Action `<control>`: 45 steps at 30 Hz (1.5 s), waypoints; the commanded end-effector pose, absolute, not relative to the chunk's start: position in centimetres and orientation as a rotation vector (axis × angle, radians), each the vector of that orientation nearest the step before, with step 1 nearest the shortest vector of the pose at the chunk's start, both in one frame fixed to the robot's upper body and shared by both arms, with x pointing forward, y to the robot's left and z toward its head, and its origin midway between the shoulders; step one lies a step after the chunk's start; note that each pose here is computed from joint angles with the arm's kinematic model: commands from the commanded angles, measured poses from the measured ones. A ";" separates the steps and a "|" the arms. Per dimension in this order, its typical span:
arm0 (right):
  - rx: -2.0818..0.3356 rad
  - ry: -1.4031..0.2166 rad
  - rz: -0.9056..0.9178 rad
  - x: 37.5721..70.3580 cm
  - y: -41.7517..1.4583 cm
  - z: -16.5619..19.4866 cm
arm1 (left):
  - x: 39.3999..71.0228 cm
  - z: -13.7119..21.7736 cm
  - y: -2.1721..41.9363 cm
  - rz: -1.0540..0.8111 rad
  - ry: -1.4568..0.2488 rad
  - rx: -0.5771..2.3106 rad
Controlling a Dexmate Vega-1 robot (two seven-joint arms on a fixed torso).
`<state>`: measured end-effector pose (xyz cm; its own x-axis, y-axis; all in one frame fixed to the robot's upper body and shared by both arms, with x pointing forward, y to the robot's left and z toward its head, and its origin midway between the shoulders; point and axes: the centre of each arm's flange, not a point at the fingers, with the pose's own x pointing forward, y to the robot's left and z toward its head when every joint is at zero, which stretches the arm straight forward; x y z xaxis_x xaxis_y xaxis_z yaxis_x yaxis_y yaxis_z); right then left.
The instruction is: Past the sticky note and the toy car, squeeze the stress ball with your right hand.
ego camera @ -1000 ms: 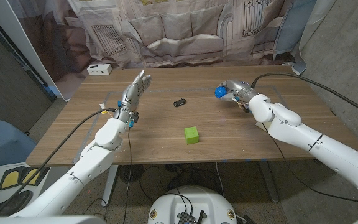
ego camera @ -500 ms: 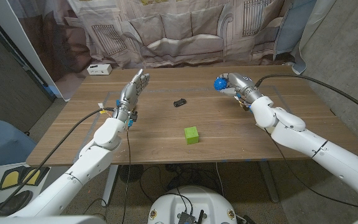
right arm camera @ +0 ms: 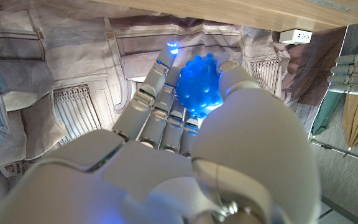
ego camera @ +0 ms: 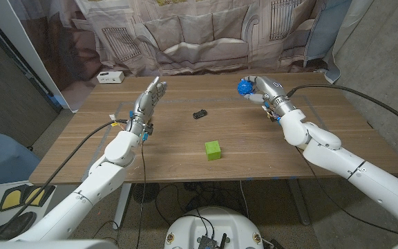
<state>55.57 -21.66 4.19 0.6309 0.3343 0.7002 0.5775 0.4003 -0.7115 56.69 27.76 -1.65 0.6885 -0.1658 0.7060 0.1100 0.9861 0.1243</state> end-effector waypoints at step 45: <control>-1.104 -1.033 -0.218 55.0 -22.1 3.5 | 57.3 -1.9 27.4 -0.171 -0.770 0.074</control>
